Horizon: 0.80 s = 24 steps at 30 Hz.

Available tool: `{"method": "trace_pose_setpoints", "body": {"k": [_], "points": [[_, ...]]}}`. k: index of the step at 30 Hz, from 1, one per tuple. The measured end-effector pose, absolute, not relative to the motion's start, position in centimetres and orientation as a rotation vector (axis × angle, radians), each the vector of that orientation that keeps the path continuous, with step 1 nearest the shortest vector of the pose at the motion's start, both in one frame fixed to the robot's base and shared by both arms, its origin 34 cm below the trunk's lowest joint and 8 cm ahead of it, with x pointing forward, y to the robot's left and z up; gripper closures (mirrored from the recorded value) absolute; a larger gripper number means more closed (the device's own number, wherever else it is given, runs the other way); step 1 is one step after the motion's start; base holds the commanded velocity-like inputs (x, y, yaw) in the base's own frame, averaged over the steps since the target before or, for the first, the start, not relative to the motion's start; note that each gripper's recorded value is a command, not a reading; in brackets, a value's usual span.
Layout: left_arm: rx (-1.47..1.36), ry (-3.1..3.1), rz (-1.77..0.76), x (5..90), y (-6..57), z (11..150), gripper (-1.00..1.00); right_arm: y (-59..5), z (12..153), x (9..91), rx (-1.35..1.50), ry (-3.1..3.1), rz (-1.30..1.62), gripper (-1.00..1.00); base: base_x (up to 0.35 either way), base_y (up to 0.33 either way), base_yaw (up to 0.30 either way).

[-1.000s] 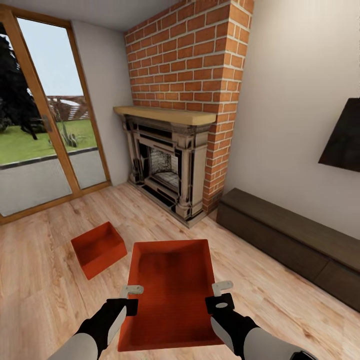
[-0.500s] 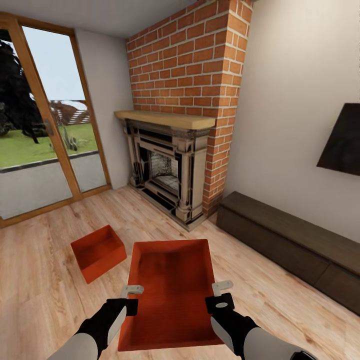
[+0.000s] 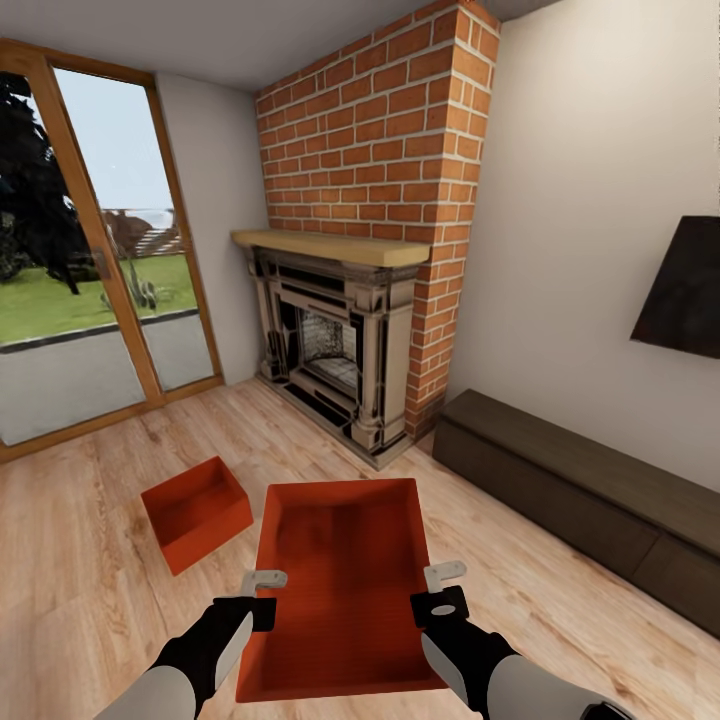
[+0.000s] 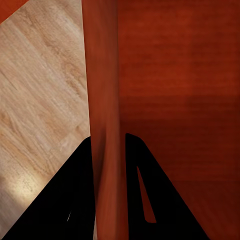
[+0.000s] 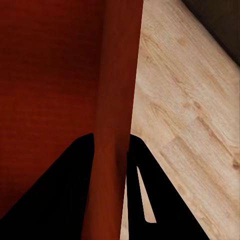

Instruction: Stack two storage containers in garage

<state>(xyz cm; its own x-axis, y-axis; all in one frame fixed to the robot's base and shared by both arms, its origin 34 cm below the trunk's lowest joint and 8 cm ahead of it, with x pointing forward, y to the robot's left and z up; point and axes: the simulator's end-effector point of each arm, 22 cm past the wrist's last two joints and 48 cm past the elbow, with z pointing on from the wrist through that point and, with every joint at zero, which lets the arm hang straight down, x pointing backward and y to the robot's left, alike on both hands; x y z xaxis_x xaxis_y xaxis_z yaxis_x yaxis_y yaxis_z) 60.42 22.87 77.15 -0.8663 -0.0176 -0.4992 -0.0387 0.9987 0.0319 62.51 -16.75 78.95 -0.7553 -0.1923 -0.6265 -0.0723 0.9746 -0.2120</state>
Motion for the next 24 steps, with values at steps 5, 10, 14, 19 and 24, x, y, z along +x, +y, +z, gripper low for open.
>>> {"method": "trace_pose_setpoints", "body": {"k": [5, 10, 14, 19, 24], "points": [[-0.04, 2.611, 0.055, 60.6, 22.9, 77.5, 1.0, -16.7, 79.3, 62.7, -0.183, 2.417, -0.228, 1.0, 0.0, 0.0, 0.0], [-0.04, 2.603, 0.055, 60.7, 22.9, 77.9, 1.0, -16.7, 79.7, 62.8, -0.182, 2.41, -0.229, 1.0, 0.0, 0.0, 0.0], [-0.04, 2.597, 0.054, 60.9, 22.9, 78.2, 1.0, -16.7, 80.1, 63.0, -0.181, 2.403, -0.229, 1.0, 0.0, 0.0, 0.0], [-0.04, 2.589, 0.054, 61.1, 22.9, 78.6, 1.0, -16.7, 80.5, 63.1, -0.18, 2.396, -0.229, 1.0, 0.0, 0.0, 0.0], [-0.04, 2.582, 0.054, 61.2, 22.9, 79.0, 1.0, -16.8, 80.9, 63.3, -0.179, 2.388, -0.229, 1.0, 0.0, 0.0, 0.0]]}}
